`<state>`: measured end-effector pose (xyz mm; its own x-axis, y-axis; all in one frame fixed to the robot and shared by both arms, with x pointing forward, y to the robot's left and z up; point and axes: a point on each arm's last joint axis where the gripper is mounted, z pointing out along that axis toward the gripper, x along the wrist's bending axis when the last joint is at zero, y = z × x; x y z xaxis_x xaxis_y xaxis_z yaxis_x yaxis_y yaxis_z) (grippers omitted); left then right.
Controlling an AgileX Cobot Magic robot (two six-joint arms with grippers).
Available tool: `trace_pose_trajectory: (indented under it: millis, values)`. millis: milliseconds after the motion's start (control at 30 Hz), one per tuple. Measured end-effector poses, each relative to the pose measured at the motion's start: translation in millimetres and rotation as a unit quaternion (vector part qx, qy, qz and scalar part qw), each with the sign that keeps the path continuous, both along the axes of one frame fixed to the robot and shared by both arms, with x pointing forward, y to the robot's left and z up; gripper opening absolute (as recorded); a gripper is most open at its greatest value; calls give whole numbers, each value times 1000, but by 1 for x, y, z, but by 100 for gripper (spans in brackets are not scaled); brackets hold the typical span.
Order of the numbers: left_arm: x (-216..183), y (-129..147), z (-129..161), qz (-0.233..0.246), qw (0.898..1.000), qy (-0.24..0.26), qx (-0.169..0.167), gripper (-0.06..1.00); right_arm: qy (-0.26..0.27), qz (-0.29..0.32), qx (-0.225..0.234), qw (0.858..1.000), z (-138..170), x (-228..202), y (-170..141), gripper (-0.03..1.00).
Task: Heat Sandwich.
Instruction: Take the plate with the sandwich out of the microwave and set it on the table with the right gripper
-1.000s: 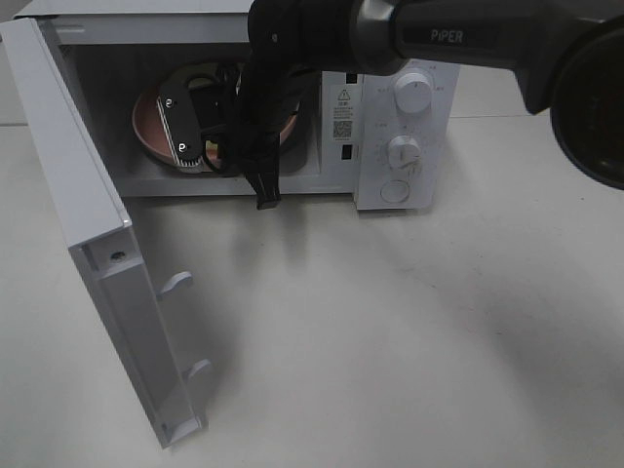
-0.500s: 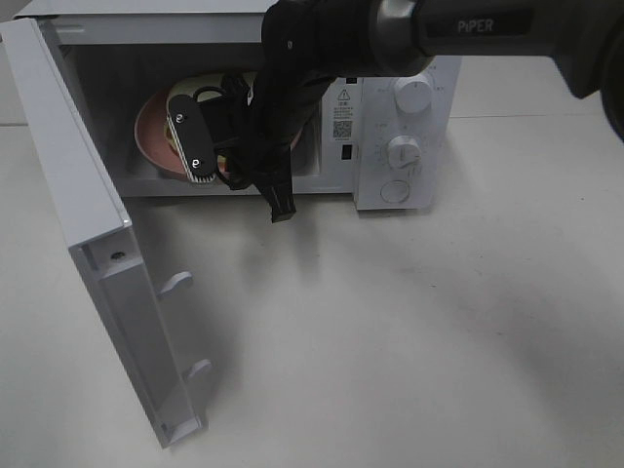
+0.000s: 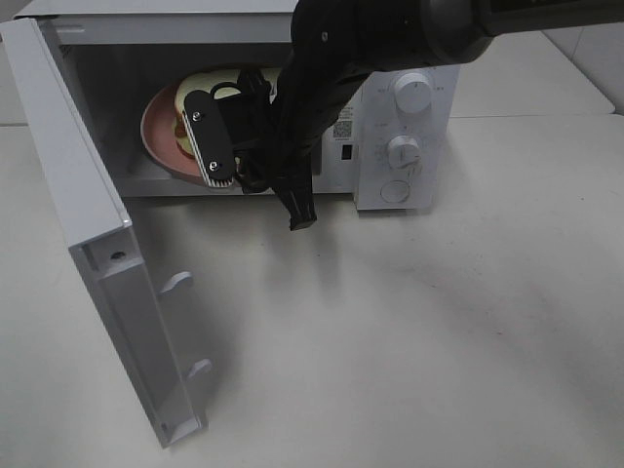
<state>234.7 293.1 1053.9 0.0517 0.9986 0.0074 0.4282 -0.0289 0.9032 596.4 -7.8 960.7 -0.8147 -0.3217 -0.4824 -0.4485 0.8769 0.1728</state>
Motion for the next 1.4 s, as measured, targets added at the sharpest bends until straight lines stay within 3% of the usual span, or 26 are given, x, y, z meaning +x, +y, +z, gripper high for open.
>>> trace_pose_trajectory:
  millis: [733,1400]
  values:
    - [0,0,0,0,1000,0,0,99,16,22,13,1000,15,-51,-30,5]
    - [0,0,0,0,1000,0,0,99,44,2,34,998,28,-95,-61,5]
